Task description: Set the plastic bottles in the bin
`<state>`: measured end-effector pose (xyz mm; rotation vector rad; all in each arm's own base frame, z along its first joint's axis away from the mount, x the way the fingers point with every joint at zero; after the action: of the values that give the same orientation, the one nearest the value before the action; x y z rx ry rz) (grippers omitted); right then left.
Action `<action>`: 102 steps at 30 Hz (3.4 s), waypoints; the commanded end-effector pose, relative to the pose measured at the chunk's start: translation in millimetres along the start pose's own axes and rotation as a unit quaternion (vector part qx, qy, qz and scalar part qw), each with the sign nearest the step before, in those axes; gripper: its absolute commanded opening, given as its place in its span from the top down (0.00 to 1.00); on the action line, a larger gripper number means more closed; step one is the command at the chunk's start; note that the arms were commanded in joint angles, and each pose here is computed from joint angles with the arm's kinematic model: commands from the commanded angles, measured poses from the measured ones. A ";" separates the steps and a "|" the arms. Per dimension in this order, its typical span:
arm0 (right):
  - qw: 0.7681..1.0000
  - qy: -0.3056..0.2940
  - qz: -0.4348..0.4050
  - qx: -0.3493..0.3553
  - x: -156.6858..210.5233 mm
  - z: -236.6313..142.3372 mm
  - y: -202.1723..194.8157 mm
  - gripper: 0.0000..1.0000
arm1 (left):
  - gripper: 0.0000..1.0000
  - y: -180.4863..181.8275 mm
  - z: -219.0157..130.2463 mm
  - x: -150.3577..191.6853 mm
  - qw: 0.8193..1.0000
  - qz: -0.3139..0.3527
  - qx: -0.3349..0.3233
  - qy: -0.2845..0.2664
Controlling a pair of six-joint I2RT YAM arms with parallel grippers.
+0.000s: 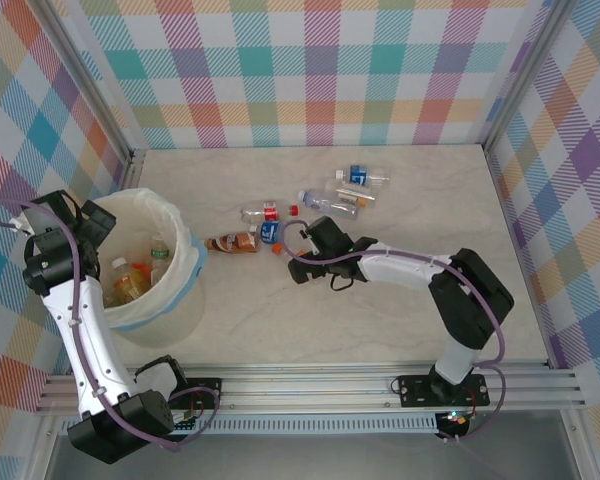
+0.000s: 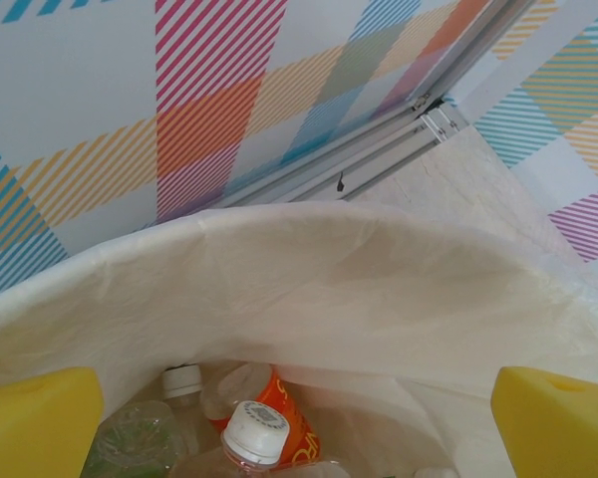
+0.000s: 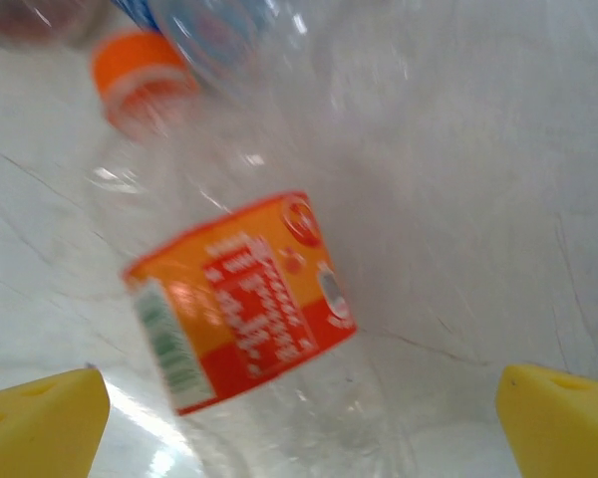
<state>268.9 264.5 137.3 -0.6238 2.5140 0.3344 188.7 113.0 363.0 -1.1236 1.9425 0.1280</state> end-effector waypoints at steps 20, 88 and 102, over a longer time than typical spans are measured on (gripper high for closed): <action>0.997 0.002 -0.067 0.024 3.9 8.8 -12.4 0.45 | 0.00 -91.0 -89.7 7.2 0.951 0.073 0.301 0.026; 0.937 -0.342 0.004 -0.074 -22.5 -146.0 -4.2 0.00 | 1.00 -78.1 -147.8 -26.5 0.956 0.178 0.090 -0.217; 0.943 -0.323 -0.005 -0.078 -23.5 -145.1 -2.1 0.00 | 0.00 -76.4 -91.2 -4.5 0.966 0.239 0.015 -0.099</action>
<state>225.1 219.9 257.4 -0.4813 1.8834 0.6096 190.0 29.9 446.7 -0.6026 1.9267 0.4912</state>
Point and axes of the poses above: each hand's point on the last joint's axis, 136 mm out from that joint toward the fingers, its own z axis out along the fingers, its own y axis along the line the jaws close on, x = y × z, the point moved 9 cm from there along -z, back along the fingers, and after that the axes turned 1 degree about z, right-handed, at the moved point
